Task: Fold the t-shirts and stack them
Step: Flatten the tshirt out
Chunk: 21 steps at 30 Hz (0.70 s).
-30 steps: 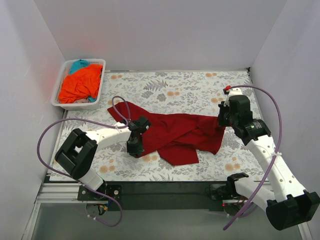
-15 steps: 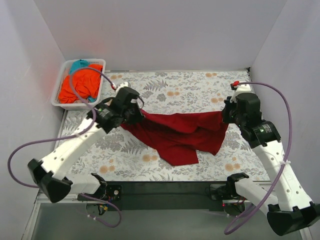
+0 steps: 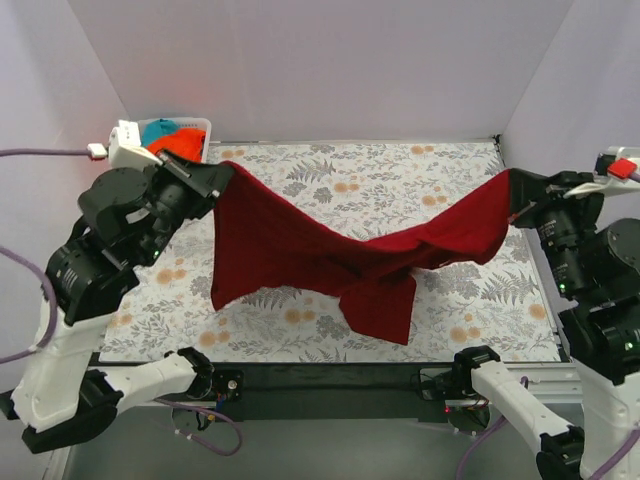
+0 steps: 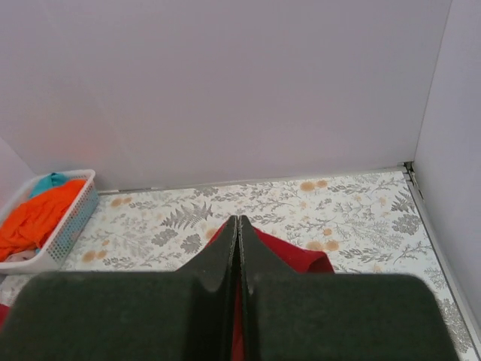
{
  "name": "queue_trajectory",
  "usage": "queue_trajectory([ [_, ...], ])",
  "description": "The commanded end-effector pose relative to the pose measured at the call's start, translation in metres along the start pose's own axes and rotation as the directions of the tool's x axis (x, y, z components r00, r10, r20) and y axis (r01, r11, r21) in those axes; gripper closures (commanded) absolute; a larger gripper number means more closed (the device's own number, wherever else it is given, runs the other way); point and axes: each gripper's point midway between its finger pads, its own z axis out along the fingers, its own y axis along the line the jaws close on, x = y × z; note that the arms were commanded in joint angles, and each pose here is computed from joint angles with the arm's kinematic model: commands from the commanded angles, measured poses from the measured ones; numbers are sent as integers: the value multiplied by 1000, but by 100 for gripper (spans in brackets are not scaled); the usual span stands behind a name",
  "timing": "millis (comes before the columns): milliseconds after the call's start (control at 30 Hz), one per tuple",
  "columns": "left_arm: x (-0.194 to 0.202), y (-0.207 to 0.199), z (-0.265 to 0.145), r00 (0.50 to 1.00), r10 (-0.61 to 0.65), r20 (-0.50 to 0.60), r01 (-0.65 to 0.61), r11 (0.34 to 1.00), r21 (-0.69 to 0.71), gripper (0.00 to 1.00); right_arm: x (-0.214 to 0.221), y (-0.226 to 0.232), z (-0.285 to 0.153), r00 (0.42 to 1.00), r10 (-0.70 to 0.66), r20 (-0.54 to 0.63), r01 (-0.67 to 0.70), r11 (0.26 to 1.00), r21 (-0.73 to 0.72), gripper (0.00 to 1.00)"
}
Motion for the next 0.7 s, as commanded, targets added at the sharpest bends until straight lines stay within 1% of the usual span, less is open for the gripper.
queue_trajectory([
  [0, 25, 36, 60, 989, 145, -34, -149, 960, -236, 100, 42, -9, 52, 993, -45, -110, 53, 997, 64, 99],
  [33, 19, 30, 69, 979, 203, -17, -201, 952, -230, 100, 42, -10, 63, 994, -51, -94, 58, 996, 74, 99],
  [67, 31, 35, 97, 967, 252, -42, -253, 928, -274, 100, 56, -13, 81, 988, -82, -131, 94, 992, 84, 99],
  [100, 26, 37, 110, 958, 286, -19, -278, 910, -307, 100, 58, -13, 91, 987, -94, -128, 106, 990, 89, 99],
  [133, 11, 22, 121, 950, 313, 19, -295, 913, -282, 100, 53, -15, 104, 990, -102, -96, 113, 987, 110, 99],
  [167, 9, 40, 156, 947, 322, 5, -301, 892, -337, 100, 54, -15, 115, 989, -117, -89, 127, 985, 117, 99],
  [200, -1, 42, 169, 952, 306, 21, -281, 899, -336, 100, 63, -17, 135, 983, -145, -109, 159, 979, 129, 99],
  [233, -5, 33, 189, 964, 266, 19, -252, 931, -264, 100, 61, -17, 146, 983, -153, -100, 166, 976, 138, 99],
  [267, -30, 48, 211, 971, 230, 65, -204, 938, -282, 100, 64, -17, 169, 983, -158, -91, 171, 973, 157, 99],
  [300, -39, 49, 226, 974, 214, 81, -187, 948, -256, 100, 49, -15, 178, 984, -168, -52, 175, 971, 163, 99],
  [333, -50, 38, 240, 975, 191, 109, -169, 968, -188, 100, 38, -13, 190, 985, -169, -18, 170, 971, 169, 99],
  [367, -91, 18, 238, 968, 153, 201, -129, 983, -130, 100, 45, -13, 215, 985, -173, -26, 174, 969, 175, 99],
  [400, -85, 36, 279, 977, 131, 168, -109, 984, -138, 100, 35, -16, 226, 985, -170, 0, 167, 968, 189, 99],
  [433, -104, 31, 284, 982, 85, 168, -73, 994, -77, 100, -5, -6, 231, 984, -147, 96, 129, 976, 174, 99],
  [467, -125, 5, 283, 979, 19, 203, -27, 999, 34, 100, -3, -8, 253, 985, -138, 106, 118, 977, 178, 99],
  [500, -127, 10, 297, 981, -32, 190, 19, 998, 67, 100, -21, -4, 260, 981, -125, 146, 100, 981, 168, 99],
  [533, -144, -8, 293, 973, -82, 217, 43, 983, 178, 100, -63, 9, 258, 966, -94, 240, 63, 989, 132, 99],
  [567, -156, -15, 284, 977, -104, 187, 50, 961, 271, 100, -67, 12, 273, 963, -88, 253, 59, 991, 119, 99],
  [600, -157, -8, 288, 970, -169, 175, 114, 950, 290, 100, -81, 18, 273, 955, -80, 287, 54, 994, 99, 99],
  [633, -182, -36, 261, 957, -163, 239, 62, 922, 383, 100, -115, 28, 262, 930, -63, 362, 43, 997, 65, 99],
  [667, -190, -49, 248, 953, -150, 262, 26, 906, 423, 100, -119, 32, 263, 924, -55, 378, 40, 998, 46, 99],
])
